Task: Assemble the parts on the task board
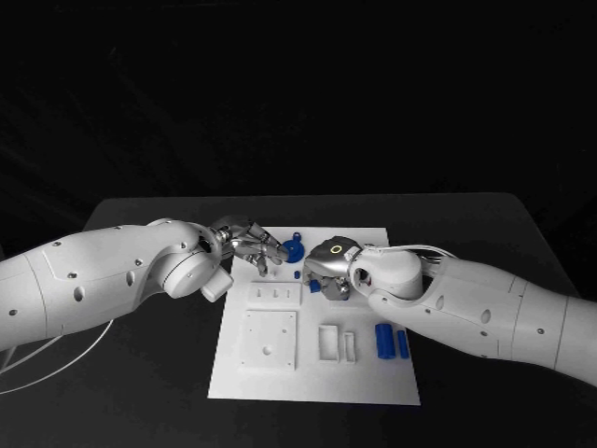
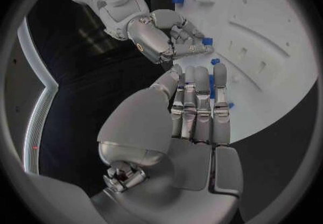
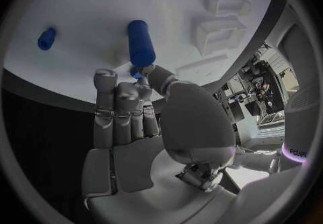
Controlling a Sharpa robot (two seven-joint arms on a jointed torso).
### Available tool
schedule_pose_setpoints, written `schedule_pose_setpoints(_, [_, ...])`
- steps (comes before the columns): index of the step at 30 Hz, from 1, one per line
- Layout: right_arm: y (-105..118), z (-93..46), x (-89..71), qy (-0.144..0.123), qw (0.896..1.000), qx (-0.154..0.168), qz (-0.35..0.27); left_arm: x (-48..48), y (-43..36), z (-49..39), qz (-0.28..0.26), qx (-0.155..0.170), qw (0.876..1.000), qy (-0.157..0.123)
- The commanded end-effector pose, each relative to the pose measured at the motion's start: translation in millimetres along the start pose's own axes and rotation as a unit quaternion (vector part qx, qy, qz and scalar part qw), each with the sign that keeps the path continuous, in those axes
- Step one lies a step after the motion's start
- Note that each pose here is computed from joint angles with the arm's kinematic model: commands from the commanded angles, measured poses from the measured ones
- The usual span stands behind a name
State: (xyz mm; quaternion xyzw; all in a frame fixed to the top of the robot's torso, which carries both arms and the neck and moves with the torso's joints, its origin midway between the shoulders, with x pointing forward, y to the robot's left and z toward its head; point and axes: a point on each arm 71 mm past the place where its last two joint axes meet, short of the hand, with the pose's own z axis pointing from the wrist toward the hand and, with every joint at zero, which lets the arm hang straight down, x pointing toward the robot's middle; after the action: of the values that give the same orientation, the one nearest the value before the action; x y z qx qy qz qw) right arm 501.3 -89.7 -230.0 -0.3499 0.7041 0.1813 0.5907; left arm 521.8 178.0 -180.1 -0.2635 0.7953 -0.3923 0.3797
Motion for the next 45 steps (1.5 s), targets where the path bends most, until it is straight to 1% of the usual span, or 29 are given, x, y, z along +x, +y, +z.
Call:
schedule_pose_setpoints(1, [2.9, 1.4, 2.9, 0.014, 1.000, -0.009, -0.008, 2.1, -2.1, 0.3, -0.003, 0.005, 1.000, 0.006])
schedule_pose_setpoints(10, [3.7, 3.0, 10.1, 0.030, 0.999, -0.009, -0.009, 2.9, -2.2, 0.5, -0.003, 0.003, 1.000, 0.010])
schedule_pose_setpoints(13, [2.0, 3.1, 11.5, 0.031, 0.999, -0.006, -0.009, 2.8, -2.0, 0.5, -0.002, 0.002, 1.000, 0.011])
schedule_pose_setpoints(29, [2.0, 3.5, 8.6, 0.006, 1.000, -0.004, 0.009, 3.0, -1.4, 0.6, -0.002, -0.002, 1.000, 0.014])
schedule_pose_setpoints(37, [0.9, 3.4, 6.9, -0.005, 1.000, 0.006, 0.024, 3.0, -1.1, 0.6, -0.002, -0.003, 1.000, 0.016])
schedule_pose_setpoints(45, [-0.6, 3.2, 7.2, -0.004, 0.999, 0.014, 0.034, 3.1, -0.8, 0.6, -0.001, -0.005, 1.000, 0.017])
